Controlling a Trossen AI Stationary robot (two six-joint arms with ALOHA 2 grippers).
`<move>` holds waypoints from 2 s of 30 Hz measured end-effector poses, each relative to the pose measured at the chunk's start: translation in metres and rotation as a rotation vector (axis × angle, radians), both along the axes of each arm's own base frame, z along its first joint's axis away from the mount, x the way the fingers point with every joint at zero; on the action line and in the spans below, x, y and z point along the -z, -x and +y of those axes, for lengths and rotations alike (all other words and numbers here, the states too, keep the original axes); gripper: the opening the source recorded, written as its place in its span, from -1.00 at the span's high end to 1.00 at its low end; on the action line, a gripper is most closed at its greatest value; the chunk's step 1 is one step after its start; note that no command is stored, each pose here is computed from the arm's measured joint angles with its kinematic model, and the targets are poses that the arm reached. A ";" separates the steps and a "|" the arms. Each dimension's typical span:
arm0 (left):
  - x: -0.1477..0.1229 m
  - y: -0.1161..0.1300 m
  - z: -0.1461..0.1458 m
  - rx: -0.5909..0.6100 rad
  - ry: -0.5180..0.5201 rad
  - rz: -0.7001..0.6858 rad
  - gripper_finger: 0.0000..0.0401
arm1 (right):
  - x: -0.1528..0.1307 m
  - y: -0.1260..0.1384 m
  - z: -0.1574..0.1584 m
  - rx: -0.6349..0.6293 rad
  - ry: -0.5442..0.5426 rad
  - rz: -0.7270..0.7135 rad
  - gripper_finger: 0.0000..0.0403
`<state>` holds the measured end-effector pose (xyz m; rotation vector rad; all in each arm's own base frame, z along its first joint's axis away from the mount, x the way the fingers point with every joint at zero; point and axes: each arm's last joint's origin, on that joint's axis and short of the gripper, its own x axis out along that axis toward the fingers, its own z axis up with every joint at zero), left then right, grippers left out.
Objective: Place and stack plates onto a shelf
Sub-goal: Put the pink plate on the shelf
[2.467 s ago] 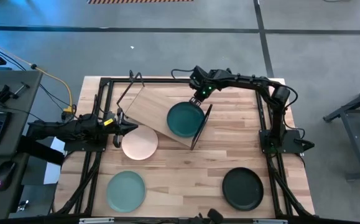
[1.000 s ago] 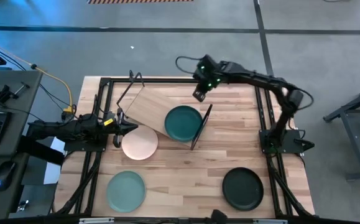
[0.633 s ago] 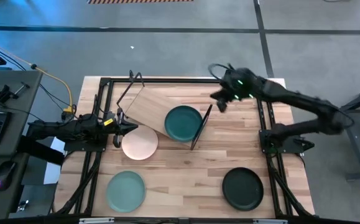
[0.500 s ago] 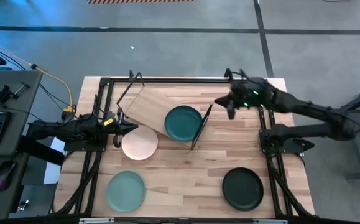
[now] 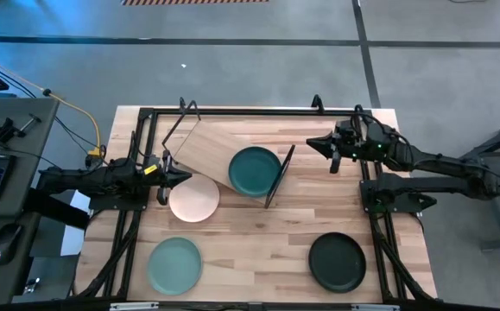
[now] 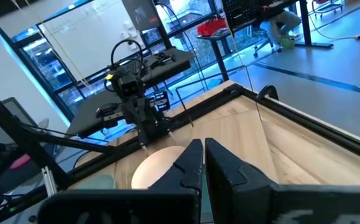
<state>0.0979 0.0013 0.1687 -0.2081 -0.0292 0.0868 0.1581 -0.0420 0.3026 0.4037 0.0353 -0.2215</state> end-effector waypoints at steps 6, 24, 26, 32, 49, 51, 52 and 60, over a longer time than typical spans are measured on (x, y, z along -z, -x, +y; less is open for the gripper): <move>-0.011 0.001 0.000 0.014 0.170 -0.131 1.00 | 0.001 -0.002 0.000 0.001 -0.019 -0.001 1.00; -0.160 0.011 0.001 0.067 0.575 -0.579 0.69 | 0.000 -0.002 -0.001 0.012 -0.076 -0.020 1.00; -0.174 -0.002 -0.002 0.082 0.545 -0.438 0.59 | 0.000 -0.002 -0.001 0.012 -0.077 -0.020 1.00; -0.175 -0.039 -0.017 0.228 0.598 0.162 0.33 | 0.000 -0.002 -0.001 0.013 -0.078 -0.020 1.00; -0.029 -0.031 -0.085 -0.262 1.108 1.046 0.22 | 0.000 -0.002 -0.001 0.013 -0.075 -0.019 1.00; -0.018 -0.025 -0.086 -0.377 1.165 0.997 0.22 | 0.000 -0.002 -0.001 0.013 -0.076 -0.019 1.00; -0.013 -0.022 -0.087 -0.420 1.186 0.976 0.22 | 0.000 -0.002 -0.001 0.013 -0.076 -0.019 1.00; 0.017 -0.008 -0.086 -0.642 1.278 0.900 0.22 | 0.000 -0.002 -0.001 0.013 -0.076 -0.018 1.00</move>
